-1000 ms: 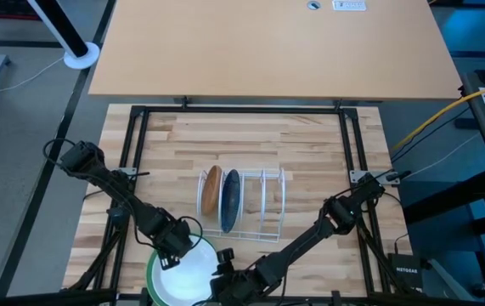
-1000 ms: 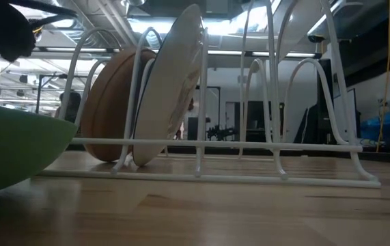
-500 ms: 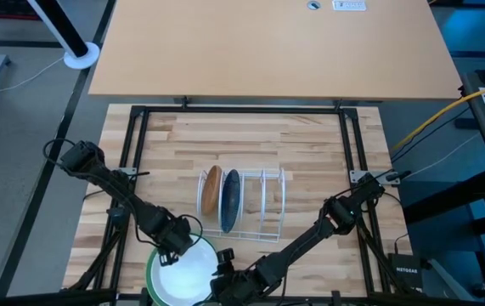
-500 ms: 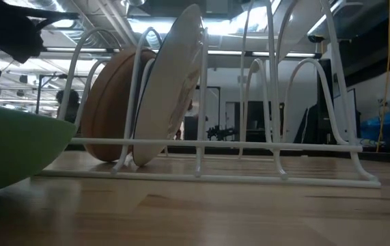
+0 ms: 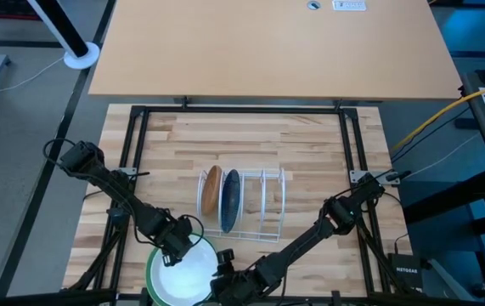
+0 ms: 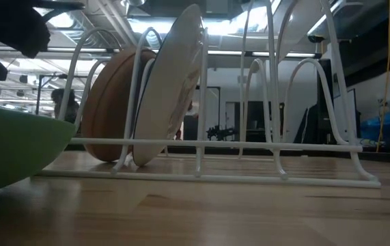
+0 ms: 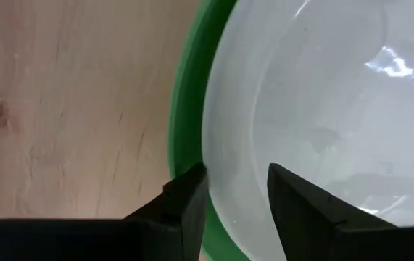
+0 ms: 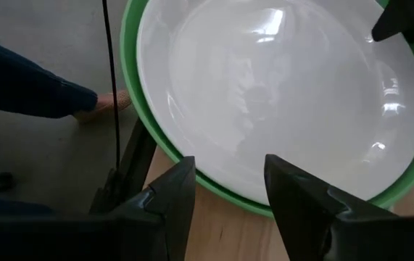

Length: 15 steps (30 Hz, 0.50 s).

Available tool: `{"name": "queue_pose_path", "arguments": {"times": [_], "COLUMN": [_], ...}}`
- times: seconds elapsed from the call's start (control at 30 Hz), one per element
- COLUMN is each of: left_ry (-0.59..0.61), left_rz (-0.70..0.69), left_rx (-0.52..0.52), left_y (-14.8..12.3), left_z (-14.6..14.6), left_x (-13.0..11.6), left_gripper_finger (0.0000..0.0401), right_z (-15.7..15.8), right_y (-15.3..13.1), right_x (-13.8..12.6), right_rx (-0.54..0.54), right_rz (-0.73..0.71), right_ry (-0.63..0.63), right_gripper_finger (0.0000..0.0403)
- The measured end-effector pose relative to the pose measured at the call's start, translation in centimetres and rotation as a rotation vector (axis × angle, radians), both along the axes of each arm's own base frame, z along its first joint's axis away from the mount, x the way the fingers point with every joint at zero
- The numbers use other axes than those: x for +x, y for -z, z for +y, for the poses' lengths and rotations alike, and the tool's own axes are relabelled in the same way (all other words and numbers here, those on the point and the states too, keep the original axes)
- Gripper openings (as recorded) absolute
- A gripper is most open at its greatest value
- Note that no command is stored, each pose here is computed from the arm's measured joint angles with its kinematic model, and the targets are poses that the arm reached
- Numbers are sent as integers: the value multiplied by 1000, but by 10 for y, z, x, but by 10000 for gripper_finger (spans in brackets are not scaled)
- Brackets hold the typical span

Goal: Sort dishes
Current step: Put the white plate into the dish rack

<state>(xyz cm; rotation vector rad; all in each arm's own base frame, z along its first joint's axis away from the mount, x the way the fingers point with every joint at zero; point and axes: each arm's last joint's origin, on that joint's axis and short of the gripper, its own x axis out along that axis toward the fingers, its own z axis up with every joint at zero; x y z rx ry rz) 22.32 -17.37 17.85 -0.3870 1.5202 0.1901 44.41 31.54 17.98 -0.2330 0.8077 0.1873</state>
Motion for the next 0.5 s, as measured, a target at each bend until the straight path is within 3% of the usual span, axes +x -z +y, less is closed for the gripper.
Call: {"name": "queue_pose_path", "arguments": {"times": [0.5], "left_ry": [19], "left_rz": [9], "left_rx": [31], "left_y": [19], "left_z": [-5], "left_x": [8], "left_gripper_finger": [133], "right_z": [15], "right_y": [20], "right_x": [-2], "right_rx": [-26], "right_rz": [-12], "right_ry": [-67], "right_gripper_finger": [169]}}
